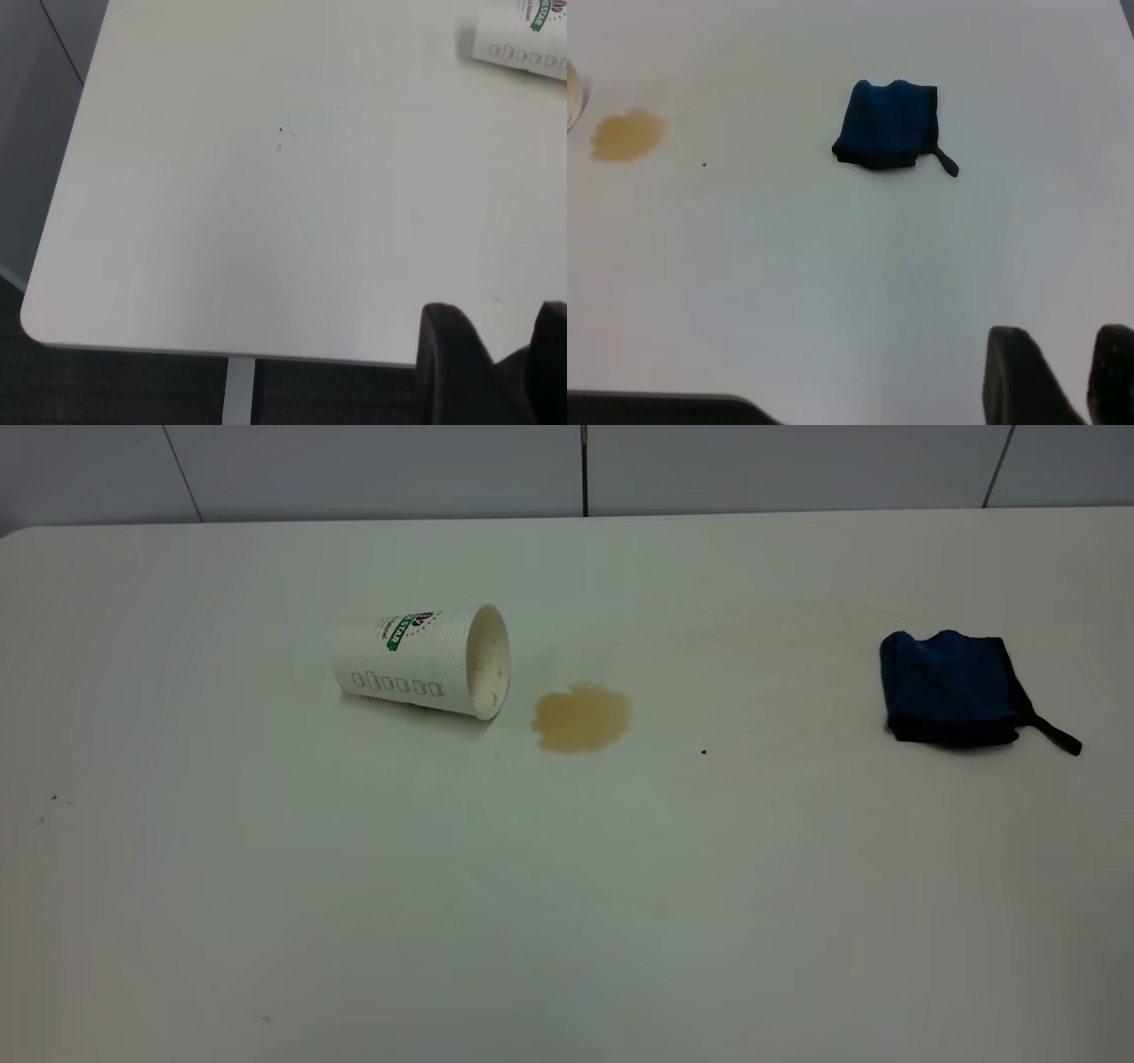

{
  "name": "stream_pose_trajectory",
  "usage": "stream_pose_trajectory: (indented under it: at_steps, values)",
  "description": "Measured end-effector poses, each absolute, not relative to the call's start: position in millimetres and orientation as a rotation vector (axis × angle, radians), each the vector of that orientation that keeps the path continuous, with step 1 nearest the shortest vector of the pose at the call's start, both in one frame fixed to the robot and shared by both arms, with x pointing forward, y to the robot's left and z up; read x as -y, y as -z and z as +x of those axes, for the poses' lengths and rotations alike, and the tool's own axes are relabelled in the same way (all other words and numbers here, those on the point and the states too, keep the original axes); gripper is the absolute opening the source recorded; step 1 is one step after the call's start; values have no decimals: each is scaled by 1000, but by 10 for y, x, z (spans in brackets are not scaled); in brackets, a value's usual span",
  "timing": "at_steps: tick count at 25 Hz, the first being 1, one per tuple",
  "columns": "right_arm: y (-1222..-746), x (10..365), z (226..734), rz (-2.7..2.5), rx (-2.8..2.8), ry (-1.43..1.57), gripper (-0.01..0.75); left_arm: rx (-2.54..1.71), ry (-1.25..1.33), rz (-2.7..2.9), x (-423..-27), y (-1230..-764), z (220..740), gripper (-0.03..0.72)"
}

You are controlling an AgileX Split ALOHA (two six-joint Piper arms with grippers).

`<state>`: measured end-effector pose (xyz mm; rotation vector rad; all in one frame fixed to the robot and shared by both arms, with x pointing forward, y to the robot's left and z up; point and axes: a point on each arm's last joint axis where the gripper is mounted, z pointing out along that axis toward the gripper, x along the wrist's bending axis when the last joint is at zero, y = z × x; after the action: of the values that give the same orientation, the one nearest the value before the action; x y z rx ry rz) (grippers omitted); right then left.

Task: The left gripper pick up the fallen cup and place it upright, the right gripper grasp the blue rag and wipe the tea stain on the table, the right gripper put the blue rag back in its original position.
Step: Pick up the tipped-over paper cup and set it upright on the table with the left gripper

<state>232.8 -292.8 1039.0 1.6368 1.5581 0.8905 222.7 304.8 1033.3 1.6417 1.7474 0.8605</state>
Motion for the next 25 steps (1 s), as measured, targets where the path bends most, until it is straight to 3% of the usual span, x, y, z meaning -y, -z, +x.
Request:
stream_pose_trajectory:
  at_steps: [18,25]
  values:
    - [-10390,2928,2328,1637,-1558,-890,236,-1755,-861,1645,-3053,-10344,2243,241]
    - [-10390,2928,2328,1637,-1558,-890,236,-1735,-874,1639,-3058,-10700,2569,269]
